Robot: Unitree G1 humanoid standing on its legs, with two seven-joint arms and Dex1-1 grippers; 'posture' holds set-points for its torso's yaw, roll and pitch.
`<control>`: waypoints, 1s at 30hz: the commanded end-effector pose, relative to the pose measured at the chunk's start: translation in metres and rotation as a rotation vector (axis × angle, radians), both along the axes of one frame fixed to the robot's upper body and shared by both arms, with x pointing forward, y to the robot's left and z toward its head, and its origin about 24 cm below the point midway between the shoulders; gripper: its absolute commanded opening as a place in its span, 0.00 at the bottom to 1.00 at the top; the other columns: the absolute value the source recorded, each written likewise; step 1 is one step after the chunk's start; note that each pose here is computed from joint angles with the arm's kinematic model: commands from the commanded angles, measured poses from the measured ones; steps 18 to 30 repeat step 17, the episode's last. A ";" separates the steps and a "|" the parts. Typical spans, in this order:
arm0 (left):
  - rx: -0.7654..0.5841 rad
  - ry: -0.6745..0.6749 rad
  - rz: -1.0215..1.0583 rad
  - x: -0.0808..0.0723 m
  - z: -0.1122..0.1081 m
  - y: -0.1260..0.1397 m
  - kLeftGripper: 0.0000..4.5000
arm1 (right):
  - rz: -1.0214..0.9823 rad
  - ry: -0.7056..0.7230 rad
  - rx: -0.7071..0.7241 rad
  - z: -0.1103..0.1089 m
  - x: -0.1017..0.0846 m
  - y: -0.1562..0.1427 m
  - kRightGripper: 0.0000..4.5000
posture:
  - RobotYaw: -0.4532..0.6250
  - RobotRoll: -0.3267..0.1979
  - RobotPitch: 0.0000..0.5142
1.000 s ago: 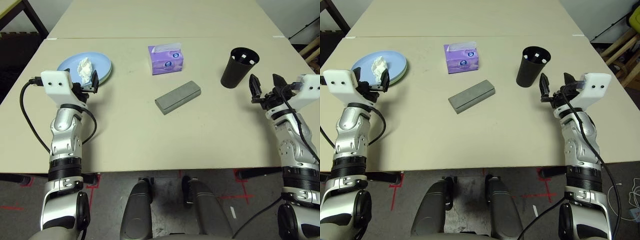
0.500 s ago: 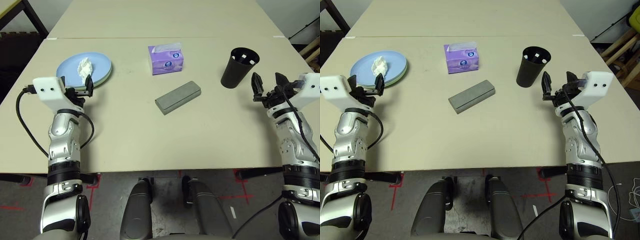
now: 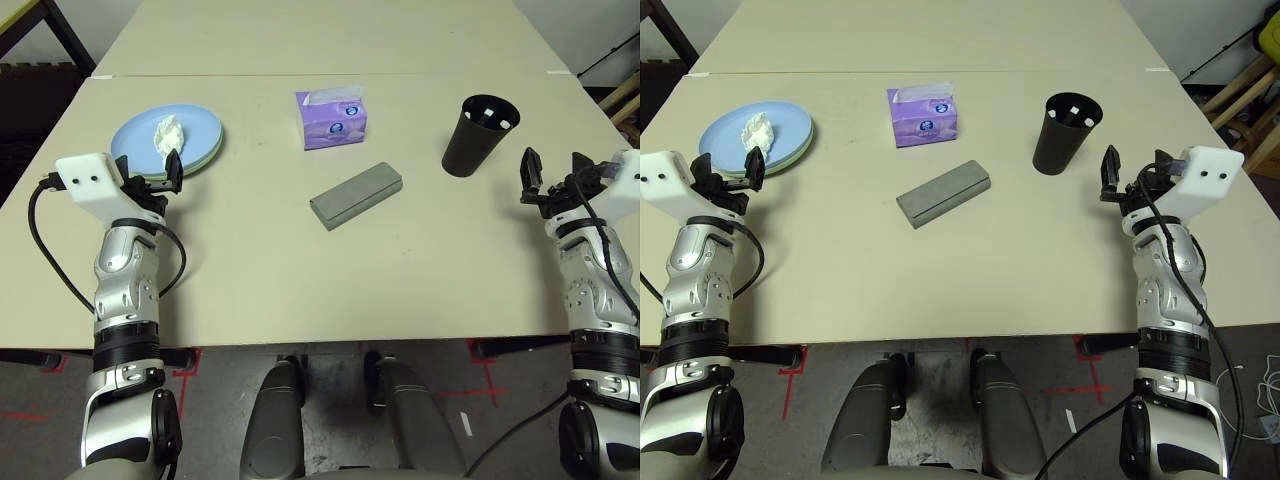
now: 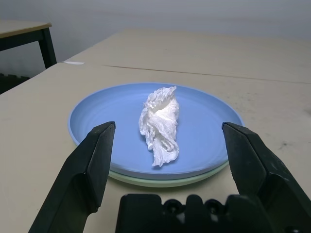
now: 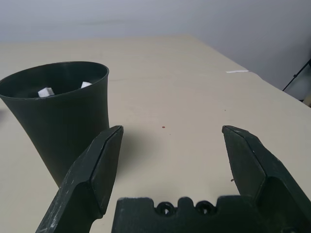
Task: Organize and tidy the items on the table.
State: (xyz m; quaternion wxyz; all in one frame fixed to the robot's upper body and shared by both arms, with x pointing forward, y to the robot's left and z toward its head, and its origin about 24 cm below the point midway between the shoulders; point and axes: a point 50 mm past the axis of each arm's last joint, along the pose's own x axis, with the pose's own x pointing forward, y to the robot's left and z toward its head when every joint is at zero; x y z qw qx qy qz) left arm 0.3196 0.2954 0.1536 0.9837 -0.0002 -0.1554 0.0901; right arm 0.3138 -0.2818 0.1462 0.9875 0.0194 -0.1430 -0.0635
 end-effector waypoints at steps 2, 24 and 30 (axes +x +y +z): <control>0.014 -0.003 0.012 -0.003 0.000 0.001 1.00 | -0.027 -0.002 -0.003 -0.001 -0.001 -0.007 0.99 | 0.47 0.62 0.44; 0.012 0.000 0.004 -0.002 0.000 0.001 1.00 | -0.021 -0.026 -0.007 0.002 0.003 -0.008 0.99 | 0.47 0.62 0.42; 0.012 0.000 0.004 -0.002 0.000 0.001 1.00 | -0.021 -0.026 -0.007 0.002 0.003 -0.008 0.99 | 0.47 0.62 0.42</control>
